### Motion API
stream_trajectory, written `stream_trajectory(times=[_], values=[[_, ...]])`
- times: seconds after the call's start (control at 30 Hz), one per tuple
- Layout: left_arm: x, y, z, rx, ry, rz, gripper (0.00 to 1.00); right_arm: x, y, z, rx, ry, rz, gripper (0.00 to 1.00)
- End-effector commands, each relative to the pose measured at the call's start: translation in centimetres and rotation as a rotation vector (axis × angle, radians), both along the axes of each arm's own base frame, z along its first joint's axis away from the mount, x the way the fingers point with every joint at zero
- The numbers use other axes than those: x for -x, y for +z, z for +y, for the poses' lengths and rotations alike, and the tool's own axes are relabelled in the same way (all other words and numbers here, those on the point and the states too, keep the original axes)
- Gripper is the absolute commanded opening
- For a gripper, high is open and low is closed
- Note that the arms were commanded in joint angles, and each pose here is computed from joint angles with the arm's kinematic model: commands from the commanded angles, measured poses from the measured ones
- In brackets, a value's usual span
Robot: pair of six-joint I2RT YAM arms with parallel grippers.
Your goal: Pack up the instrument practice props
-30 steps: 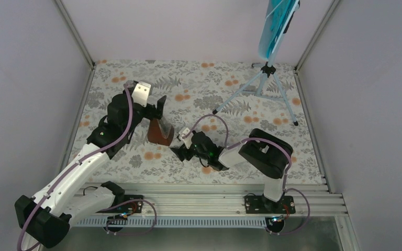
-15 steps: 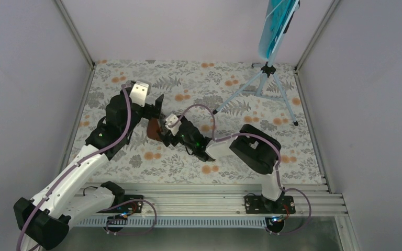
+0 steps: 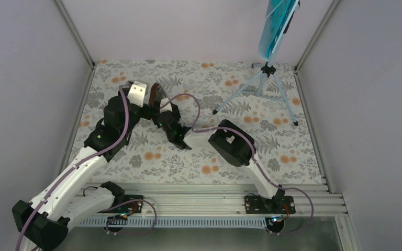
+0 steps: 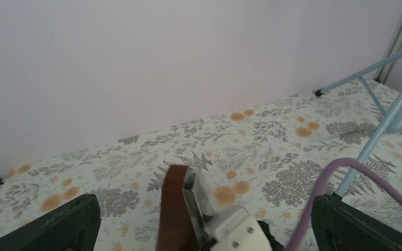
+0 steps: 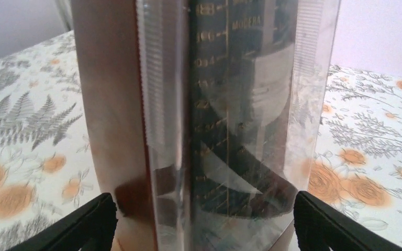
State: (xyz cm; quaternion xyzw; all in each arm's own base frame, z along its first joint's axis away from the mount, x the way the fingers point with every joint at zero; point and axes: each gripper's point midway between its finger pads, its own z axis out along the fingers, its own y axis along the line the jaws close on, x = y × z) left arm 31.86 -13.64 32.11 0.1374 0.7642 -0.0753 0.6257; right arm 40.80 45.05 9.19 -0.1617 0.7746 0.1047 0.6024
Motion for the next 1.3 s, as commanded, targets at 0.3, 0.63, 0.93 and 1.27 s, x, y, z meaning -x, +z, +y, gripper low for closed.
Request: stream_trajectory(times=[0.3,0.63,0.93,1.27], values=[[-0.1,0.1,0.2,0.007,0.018,-0.013,1.0,-6.1,-2.4,6.7,-0.077,-0.027,0.077,0.79],[0.3,1.1,1.7,0.008,0.079,-0.054,1.0,-0.9,5.1,3.8,-0.108,0.166,0.013,1.0],[0.1,1.1,2.9,-0.004,0.144,-0.058,1.0,5.9,7.8,-12.7,-0.201,0.059,0.108,1.0],[-1.4,1.1,7.1,0.056,0.246,-0.027,1.0,3.3,17.3,-33.6,-0.293,-0.233,0.031,0.98]])
